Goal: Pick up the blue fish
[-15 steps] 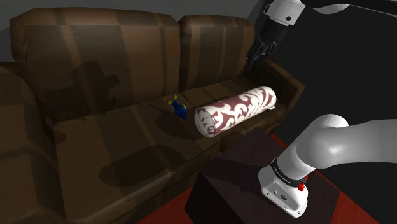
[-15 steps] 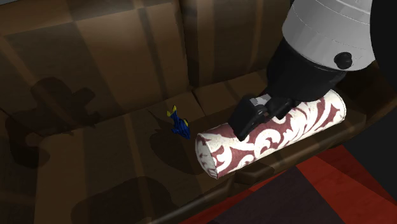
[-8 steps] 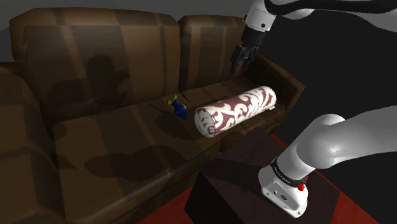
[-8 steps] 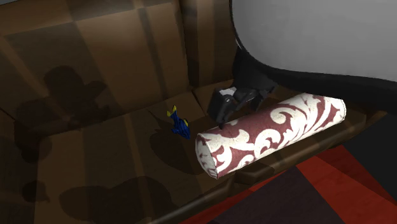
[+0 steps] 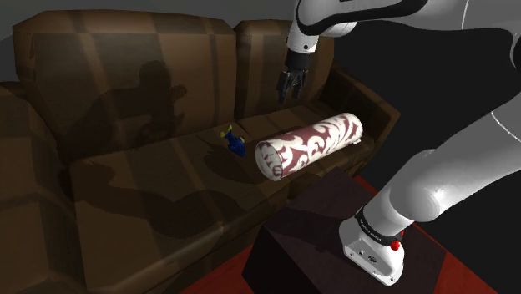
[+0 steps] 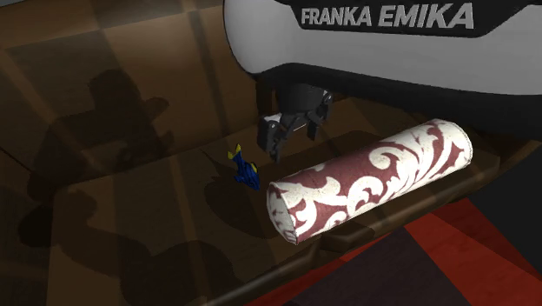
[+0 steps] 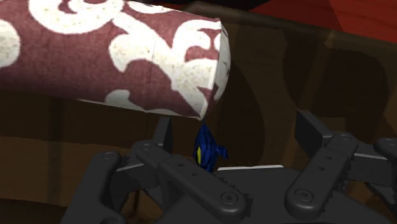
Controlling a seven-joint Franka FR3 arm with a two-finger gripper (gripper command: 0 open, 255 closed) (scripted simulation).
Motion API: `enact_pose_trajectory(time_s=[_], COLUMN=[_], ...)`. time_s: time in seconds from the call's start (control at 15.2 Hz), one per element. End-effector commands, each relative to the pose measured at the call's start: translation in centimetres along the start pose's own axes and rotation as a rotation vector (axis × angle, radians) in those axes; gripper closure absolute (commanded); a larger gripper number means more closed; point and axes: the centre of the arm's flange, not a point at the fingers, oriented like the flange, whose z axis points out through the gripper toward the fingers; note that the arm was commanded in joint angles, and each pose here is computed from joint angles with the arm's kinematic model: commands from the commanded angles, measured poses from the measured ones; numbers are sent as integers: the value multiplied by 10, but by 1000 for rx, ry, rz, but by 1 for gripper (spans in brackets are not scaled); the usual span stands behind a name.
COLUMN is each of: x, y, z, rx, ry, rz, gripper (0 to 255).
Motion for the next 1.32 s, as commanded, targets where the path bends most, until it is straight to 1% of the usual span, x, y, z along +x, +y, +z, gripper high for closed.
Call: enact_pose_trajectory(time_s=[0.0,0.59,1.25], x=[24,130,234], y=[3,11,13], z=[18,102,210], rx=[-3,-15,-28], ry=[-31,-166,-315], rz=[-18,-93,-176], gripper=[0,0,0])
